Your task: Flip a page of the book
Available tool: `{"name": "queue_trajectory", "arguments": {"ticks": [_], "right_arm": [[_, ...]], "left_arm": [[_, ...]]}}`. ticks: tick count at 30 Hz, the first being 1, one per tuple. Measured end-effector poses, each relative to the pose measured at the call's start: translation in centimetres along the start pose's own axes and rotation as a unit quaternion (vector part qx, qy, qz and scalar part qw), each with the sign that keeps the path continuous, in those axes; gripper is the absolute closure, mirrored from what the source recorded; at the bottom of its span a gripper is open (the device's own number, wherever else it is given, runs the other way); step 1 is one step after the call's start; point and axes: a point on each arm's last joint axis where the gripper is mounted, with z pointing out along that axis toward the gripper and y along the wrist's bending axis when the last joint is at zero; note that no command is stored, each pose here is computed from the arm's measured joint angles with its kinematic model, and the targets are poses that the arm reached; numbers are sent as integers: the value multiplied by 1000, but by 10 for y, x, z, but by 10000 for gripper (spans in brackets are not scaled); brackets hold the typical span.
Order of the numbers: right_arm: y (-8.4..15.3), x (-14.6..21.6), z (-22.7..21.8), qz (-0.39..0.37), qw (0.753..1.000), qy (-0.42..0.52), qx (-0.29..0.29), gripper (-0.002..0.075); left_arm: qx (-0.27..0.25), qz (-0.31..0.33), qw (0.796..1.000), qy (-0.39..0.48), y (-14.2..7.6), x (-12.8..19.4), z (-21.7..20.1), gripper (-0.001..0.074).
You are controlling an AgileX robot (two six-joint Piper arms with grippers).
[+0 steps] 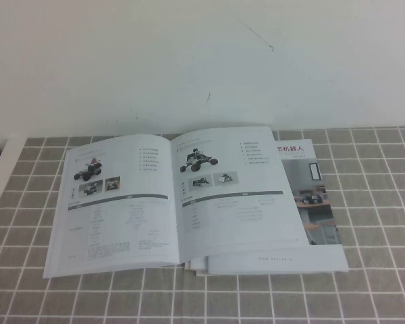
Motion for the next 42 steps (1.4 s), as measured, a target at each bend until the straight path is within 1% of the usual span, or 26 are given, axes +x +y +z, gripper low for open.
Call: {"name": "queue_trajectory", "arguments": {"ticks": [34, 39, 42], "right_arm": [[0, 0, 0, 0, 1000, 0, 0, 729], [0, -1, 0, 0, 1000, -3, 1, 729], [0, -2, 0, 0, 1000, -14, 4, 729]], "left_arm": [[4, -9, 1000, 0, -1, 0, 0, 738], [1, -25, 999, -24, 0, -2, 1, 738], [-5, -51, 997, -63, 1, -9, 0, 738]]}}
